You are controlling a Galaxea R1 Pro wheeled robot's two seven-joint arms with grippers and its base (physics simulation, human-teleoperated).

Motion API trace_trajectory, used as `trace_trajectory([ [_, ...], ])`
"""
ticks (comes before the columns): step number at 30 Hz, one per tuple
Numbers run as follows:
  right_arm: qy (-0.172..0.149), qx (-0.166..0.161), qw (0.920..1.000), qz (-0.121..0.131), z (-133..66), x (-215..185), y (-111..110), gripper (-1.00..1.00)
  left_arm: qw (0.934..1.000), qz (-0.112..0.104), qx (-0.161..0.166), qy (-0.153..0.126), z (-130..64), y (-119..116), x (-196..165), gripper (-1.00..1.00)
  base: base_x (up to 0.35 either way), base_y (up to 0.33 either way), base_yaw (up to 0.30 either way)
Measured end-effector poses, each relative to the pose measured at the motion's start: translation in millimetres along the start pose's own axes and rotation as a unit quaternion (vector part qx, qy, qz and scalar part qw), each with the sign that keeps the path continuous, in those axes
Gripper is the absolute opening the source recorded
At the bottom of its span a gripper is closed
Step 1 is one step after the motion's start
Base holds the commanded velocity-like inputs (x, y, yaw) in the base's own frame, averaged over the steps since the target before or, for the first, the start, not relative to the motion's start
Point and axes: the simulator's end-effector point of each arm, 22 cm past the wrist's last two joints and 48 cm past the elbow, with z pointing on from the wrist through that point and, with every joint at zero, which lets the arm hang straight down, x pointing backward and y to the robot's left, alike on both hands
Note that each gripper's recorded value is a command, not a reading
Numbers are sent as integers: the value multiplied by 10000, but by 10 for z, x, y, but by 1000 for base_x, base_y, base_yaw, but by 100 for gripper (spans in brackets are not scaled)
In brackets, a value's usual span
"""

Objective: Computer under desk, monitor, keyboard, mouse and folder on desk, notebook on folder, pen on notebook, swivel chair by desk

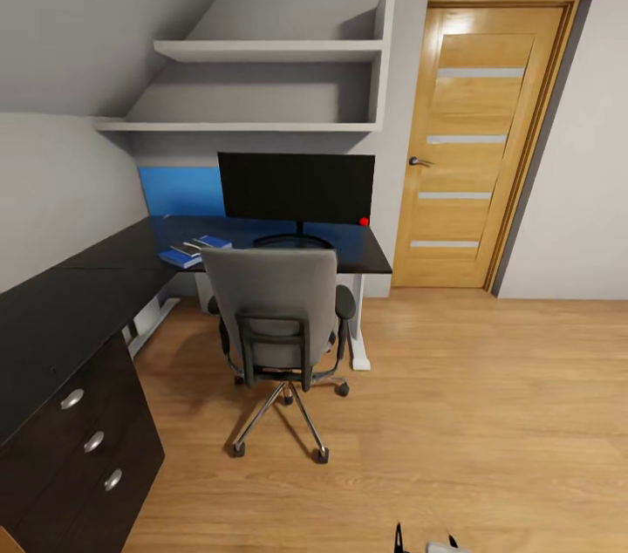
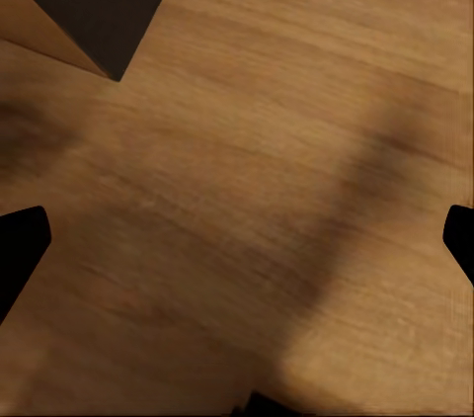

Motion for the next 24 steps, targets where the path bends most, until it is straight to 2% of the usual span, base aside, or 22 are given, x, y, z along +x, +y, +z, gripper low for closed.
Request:
trace_trajectory([
  [7, 46, 61, 10000, -44, -53, -78, -93, 100, 9999, 54, -111, 7, -115, 206, 11, 100, 0, 0, 0],
  [12, 40, 119, 9999, -91, -65, -163, -196, 100, 9999, 71, -118, 17, -185, 238, -36, 100, 0, 0, 0],
  [17, 14, 215, 9995, -216, -48, -255, -422, 100, 9999, 80, -121, 31, -253, 258, -88, 100, 0, 0, 0],
  [24, 20, 231, 9994, -263, -77, -370, -490, 100, 9999, 83, -119, 43, -349, 271, -162, 100, 0, 0, 0],
])
